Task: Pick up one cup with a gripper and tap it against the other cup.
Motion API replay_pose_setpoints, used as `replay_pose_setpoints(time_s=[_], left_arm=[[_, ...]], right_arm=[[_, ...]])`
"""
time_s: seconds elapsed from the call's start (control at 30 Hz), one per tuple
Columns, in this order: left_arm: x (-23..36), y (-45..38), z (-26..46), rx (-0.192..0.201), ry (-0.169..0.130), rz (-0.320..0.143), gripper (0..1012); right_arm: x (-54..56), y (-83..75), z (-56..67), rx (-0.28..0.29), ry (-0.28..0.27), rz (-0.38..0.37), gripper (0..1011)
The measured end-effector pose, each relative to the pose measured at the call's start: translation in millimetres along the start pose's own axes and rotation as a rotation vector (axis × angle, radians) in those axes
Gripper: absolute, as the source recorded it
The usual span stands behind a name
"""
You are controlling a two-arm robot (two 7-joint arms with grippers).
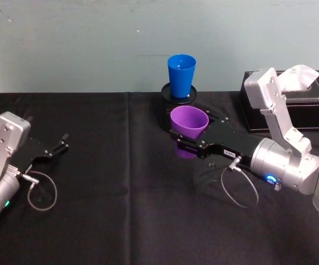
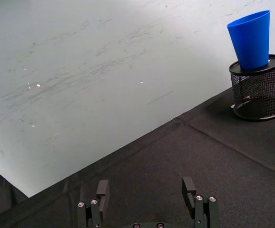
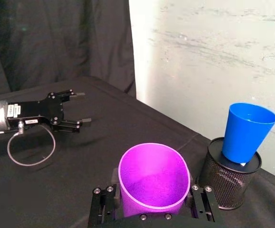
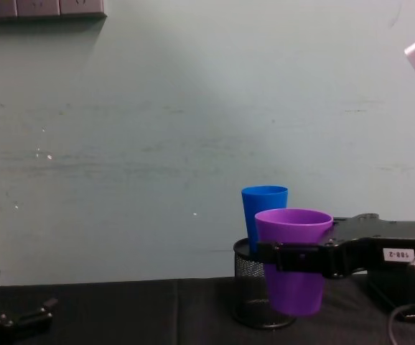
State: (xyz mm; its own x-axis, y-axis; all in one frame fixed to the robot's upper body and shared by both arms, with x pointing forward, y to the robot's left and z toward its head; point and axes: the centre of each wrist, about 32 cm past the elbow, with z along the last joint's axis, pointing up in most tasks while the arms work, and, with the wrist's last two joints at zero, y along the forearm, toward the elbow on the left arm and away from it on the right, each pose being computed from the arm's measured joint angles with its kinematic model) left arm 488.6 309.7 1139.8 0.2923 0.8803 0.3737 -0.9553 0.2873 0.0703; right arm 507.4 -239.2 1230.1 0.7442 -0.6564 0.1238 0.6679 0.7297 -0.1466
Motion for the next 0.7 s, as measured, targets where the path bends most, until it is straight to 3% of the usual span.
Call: replay_pose_setpoints(time_s=[0.7], left_arm=[[0.0,0.0,0.0,0.0,0.0,0.0,1000]], right_arm=[[-0.1,0.1,-0.5,0.0,0.001,-0.001,723]])
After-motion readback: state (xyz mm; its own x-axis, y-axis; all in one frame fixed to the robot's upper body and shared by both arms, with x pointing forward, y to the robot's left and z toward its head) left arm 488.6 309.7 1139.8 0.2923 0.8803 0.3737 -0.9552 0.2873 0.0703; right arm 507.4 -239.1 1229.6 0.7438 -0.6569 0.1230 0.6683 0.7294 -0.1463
